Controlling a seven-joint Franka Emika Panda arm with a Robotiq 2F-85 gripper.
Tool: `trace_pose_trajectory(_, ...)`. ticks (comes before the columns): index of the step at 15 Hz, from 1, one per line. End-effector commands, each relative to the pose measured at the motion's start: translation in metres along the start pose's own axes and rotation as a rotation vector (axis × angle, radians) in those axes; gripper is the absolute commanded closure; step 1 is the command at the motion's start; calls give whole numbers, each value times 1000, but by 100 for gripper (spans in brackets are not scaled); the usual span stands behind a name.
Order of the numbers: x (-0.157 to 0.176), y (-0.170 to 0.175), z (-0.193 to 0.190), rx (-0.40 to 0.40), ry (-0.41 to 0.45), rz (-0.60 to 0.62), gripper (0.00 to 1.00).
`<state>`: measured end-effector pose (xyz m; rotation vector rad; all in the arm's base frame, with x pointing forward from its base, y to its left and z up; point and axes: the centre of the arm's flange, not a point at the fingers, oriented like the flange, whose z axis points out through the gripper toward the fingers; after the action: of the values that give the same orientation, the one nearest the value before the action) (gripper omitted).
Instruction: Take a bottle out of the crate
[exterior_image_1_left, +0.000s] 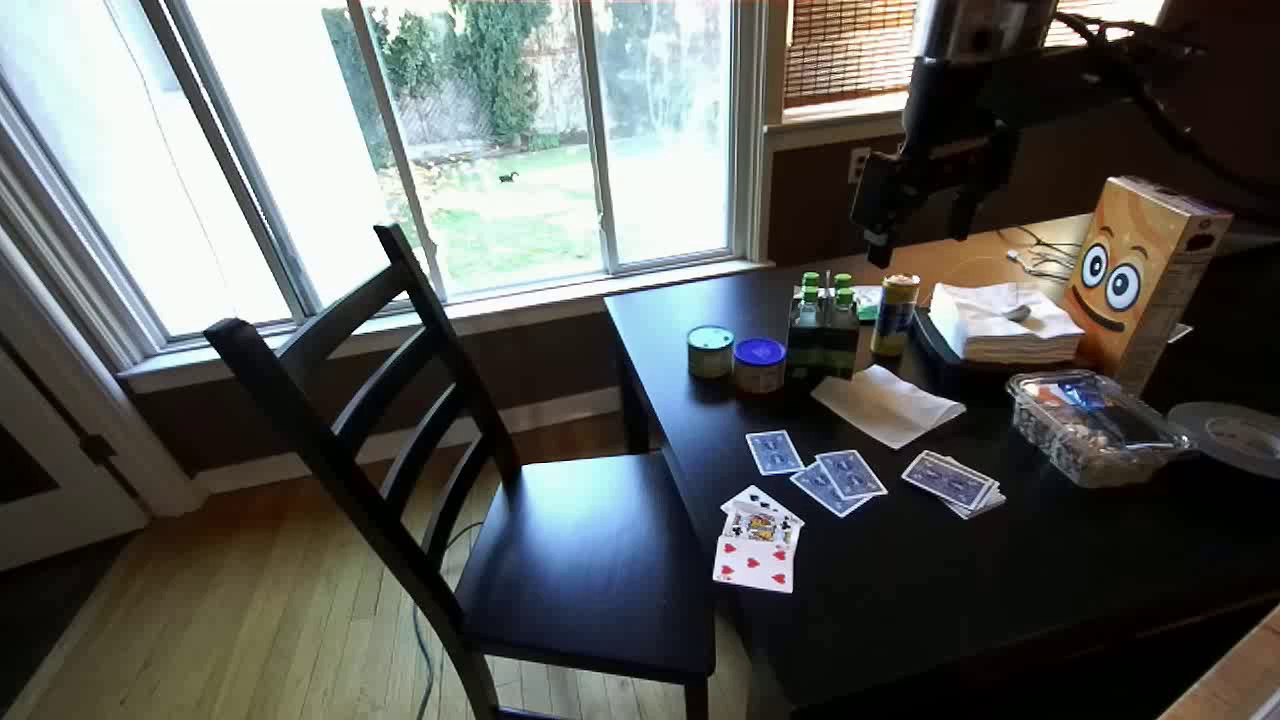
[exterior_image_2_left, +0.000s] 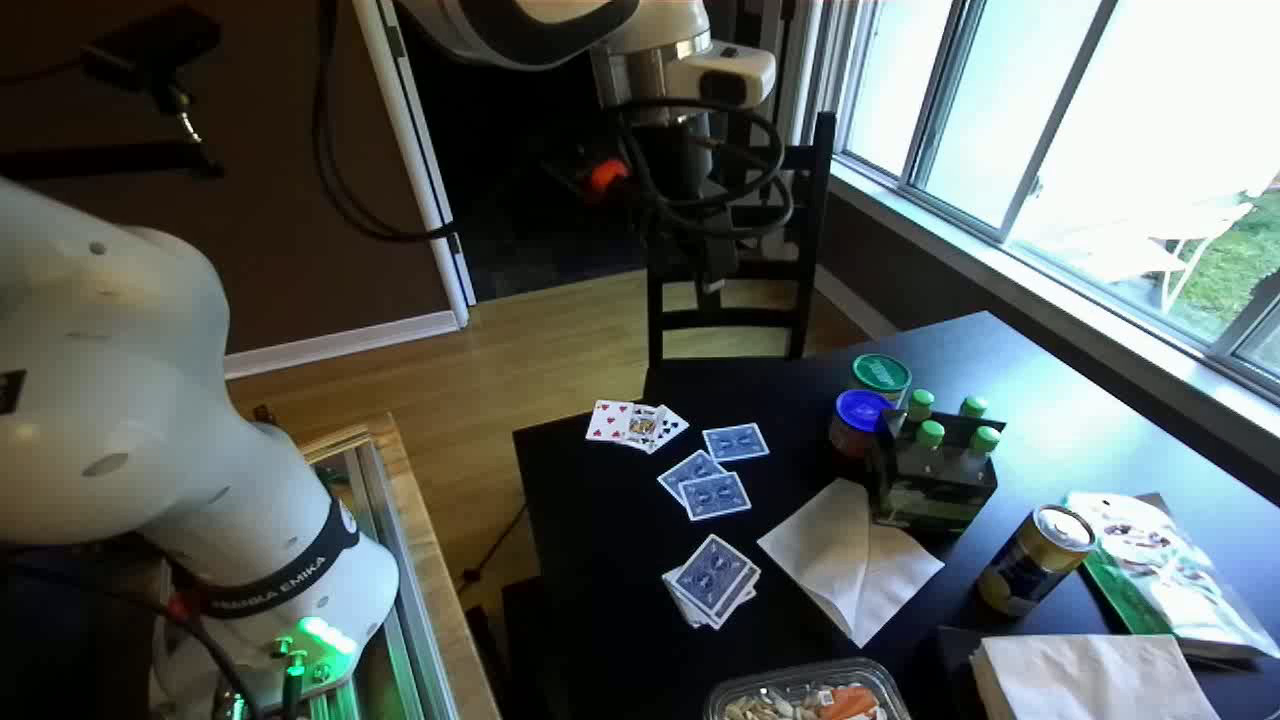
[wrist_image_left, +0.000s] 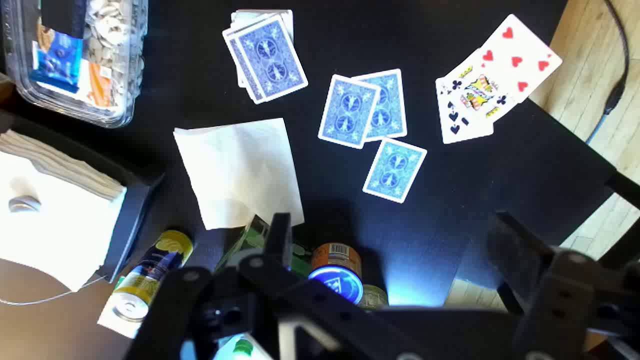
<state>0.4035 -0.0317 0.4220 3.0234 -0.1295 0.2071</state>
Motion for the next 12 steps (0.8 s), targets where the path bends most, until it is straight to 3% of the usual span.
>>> trace_pose_trajectory(1, 0, 0, 0, 0, 0, 0, 0)
trace_pose_trajectory(9, 0, 0, 0, 0, 0, 0, 0)
trace_pose_trajectory(12, 30, 13, -12, 80, 12, 53, 0)
